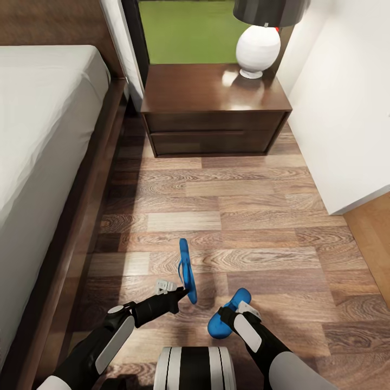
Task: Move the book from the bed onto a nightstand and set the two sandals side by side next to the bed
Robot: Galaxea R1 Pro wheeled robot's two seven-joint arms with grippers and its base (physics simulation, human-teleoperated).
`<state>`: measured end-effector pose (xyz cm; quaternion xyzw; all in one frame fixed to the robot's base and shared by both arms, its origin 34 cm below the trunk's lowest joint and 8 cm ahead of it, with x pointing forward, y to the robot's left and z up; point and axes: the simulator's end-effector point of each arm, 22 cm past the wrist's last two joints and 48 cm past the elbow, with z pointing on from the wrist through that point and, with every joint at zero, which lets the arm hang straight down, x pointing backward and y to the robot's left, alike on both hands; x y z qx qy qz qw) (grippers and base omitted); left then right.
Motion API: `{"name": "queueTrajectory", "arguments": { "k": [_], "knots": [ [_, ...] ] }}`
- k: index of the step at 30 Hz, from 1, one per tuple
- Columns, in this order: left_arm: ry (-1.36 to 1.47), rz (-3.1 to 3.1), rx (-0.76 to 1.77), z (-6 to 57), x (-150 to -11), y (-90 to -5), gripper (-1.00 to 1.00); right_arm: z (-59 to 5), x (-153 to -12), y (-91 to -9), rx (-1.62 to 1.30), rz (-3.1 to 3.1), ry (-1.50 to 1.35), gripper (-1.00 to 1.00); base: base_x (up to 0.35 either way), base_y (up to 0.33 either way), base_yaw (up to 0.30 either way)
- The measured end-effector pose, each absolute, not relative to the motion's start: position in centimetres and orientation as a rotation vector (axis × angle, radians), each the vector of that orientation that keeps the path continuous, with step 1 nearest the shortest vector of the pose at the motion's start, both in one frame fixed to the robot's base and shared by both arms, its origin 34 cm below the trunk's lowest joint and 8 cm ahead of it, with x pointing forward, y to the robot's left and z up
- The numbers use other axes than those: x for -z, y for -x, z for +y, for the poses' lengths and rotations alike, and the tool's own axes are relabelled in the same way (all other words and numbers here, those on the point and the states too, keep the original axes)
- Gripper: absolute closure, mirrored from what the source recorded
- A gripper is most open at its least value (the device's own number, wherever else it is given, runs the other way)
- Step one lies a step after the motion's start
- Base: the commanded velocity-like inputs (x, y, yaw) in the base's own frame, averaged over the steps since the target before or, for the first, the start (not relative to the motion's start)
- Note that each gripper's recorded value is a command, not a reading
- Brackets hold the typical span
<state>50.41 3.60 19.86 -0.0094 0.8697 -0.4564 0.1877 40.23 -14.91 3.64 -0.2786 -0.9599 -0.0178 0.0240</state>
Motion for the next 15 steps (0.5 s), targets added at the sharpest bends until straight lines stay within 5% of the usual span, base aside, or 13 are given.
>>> {"name": "queueTrajectory", "arguments": {
  "k": [15],
  "knots": [
    [0.006,2.409,1.283,3.0,-21.7,-51.5,1.0,-14.9,-4.9,-41.9,0.073,-3.005,0.872,1.0,0.0,0.0,0.0]
  ]
}}
